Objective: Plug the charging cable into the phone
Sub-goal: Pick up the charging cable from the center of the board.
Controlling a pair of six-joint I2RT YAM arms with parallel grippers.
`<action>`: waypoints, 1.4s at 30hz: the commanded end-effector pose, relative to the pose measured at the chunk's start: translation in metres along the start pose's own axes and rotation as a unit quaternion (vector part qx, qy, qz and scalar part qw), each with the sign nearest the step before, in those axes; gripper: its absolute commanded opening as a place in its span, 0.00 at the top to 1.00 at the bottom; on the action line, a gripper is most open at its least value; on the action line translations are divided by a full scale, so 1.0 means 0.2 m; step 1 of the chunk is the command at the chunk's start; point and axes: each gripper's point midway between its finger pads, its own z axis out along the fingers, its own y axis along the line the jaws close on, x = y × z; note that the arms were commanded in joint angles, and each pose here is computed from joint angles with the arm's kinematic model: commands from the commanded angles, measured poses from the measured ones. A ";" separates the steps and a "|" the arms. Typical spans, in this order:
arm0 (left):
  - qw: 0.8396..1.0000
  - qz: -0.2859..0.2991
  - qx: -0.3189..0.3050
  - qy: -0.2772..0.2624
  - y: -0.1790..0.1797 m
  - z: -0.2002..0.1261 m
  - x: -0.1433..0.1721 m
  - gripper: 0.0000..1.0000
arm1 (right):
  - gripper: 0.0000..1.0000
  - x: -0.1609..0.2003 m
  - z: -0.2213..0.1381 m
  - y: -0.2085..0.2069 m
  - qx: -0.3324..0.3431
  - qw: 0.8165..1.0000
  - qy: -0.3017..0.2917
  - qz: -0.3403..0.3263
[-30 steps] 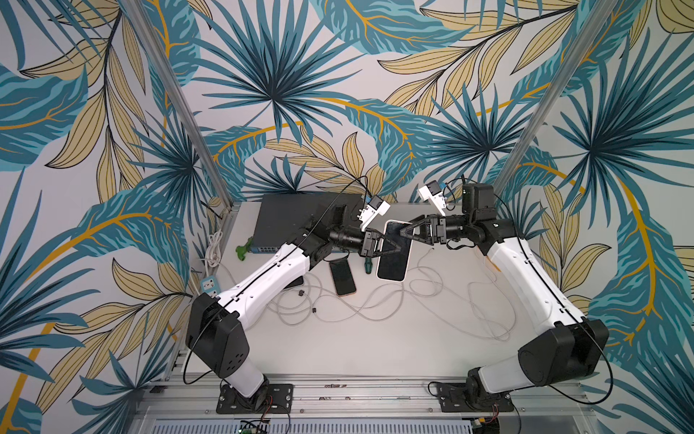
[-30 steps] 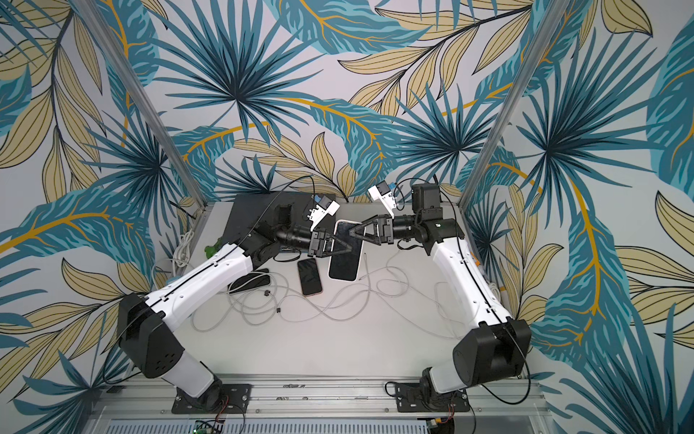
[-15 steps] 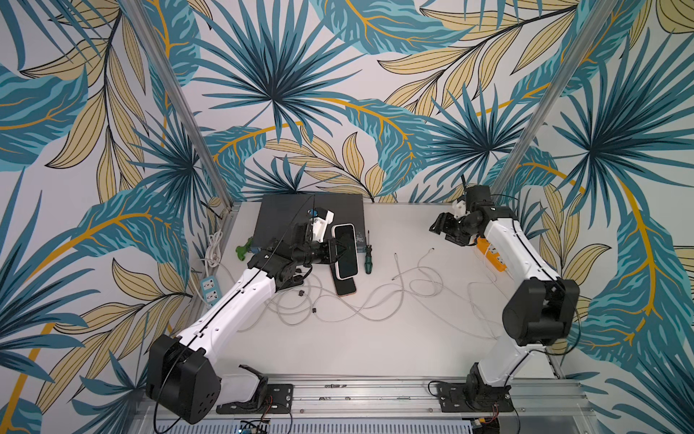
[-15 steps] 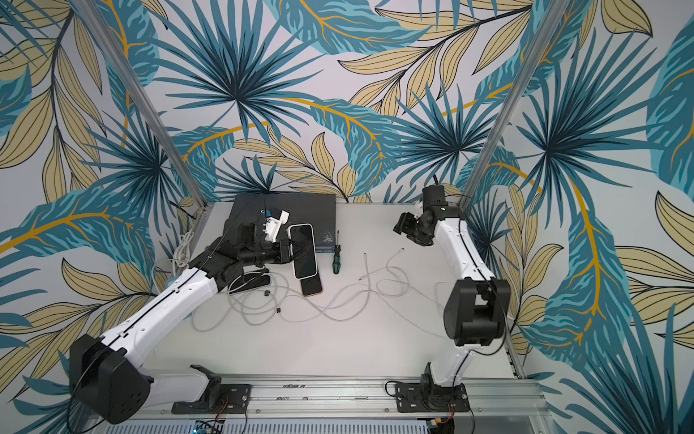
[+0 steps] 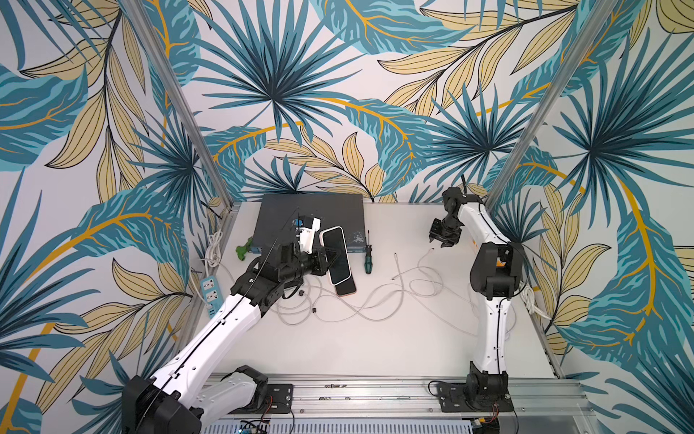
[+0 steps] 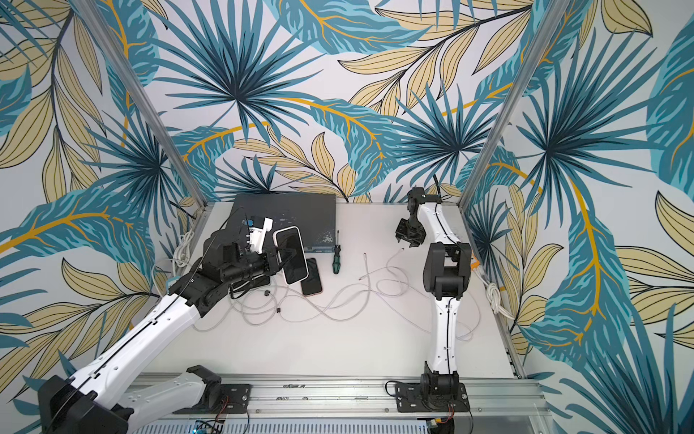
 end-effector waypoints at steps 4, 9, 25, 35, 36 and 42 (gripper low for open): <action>0.999 0.018 0.024 -0.017 -0.05 -0.01 -0.03 1.00 | 0.57 0.09 0.10 0.00 0.014 0.998 0.056 0.009; 0.999 0.019 0.027 -0.012 -0.05 -0.01 -0.02 1.00 | 0.60 0.12 0.17 0.03 0.012 0.997 0.075 0.005; 1.000 0.022 0.020 -0.008 -0.05 0.00 -0.03 1.00 | 0.64 0.17 0.33 -0.03 0.055 0.994 0.095 -0.002; 0.999 0.020 0.026 -0.002 -0.05 0.01 -0.02 1.00 | 0.70 0.14 0.37 -0.07 0.064 0.993 0.096 -0.007; 0.999 0.020 0.026 -0.003 -0.05 0.01 -0.02 1.00 | 0.70 0.14 0.38 -0.07 0.062 0.993 0.097 -0.007; 0.999 0.018 0.027 0.000 -0.04 0.02 -0.01 1.00 | 0.69 0.12 0.39 -0.08 0.063 0.993 0.098 -0.010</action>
